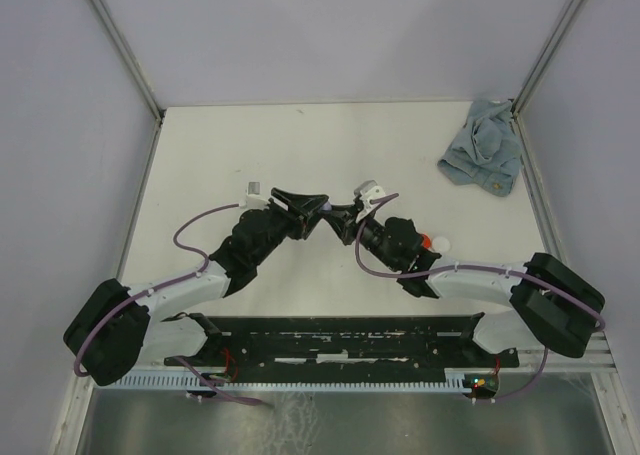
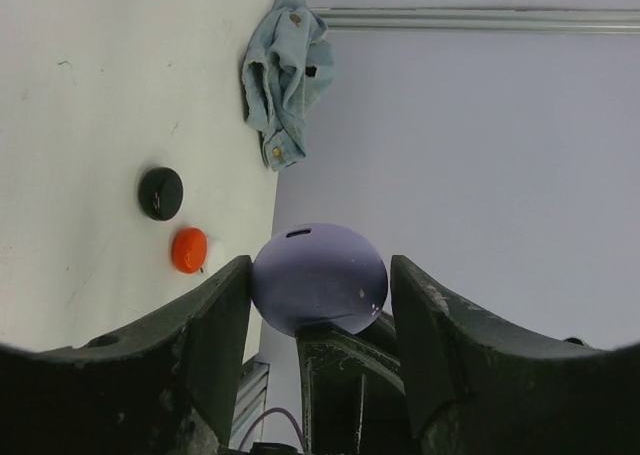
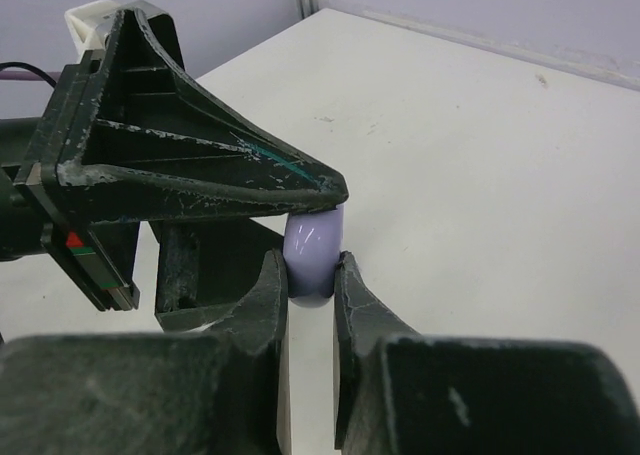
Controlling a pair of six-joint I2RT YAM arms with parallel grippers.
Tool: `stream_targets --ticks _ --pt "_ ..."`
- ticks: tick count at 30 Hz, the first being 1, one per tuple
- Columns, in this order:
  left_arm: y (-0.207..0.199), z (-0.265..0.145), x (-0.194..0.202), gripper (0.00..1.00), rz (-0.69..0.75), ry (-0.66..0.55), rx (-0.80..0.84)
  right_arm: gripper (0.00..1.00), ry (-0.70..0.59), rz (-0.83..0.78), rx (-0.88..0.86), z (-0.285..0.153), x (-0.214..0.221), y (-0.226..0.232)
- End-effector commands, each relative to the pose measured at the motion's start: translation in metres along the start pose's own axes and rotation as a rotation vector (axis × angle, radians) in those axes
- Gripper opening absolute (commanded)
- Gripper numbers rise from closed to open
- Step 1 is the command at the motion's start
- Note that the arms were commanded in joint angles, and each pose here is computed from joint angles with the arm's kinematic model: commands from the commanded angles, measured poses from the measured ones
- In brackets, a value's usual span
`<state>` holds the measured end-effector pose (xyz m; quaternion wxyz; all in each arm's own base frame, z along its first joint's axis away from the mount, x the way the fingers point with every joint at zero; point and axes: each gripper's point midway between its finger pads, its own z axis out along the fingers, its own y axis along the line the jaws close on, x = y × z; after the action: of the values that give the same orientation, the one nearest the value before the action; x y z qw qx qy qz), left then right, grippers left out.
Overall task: Insert the wireless bluetooth earbuds into the charging case
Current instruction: Adjust the charging case.
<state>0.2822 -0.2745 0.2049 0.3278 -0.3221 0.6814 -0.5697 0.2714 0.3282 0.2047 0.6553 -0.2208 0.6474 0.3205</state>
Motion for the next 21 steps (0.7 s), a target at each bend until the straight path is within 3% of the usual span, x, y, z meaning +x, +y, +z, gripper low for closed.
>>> stream_targets --ticks 1,7,13,17,21 --pt "-0.030 -0.001 -0.003 0.67 0.006 -0.013 0.078 0.08 -0.016 -0.032 -0.008 0.007 -0.022 0.004" --pt "-0.036 -0.015 -0.018 0.81 0.200 -0.085 0.082 0.05 0.074 -0.075 -0.028 -0.001 -0.018 0.004" --pt "-0.054 -0.044 -0.047 0.87 0.577 -0.207 0.081 0.04 0.283 -0.119 -0.120 -0.019 -0.011 0.004" --pt "-0.063 -0.055 -0.050 0.87 0.840 -0.207 0.107 0.03 0.414 -0.121 -0.198 -0.036 -0.014 0.006" --pt "-0.067 -0.055 -0.036 0.88 1.036 -0.131 0.180 0.03 0.509 -0.135 -0.259 -0.050 -0.018 0.008"
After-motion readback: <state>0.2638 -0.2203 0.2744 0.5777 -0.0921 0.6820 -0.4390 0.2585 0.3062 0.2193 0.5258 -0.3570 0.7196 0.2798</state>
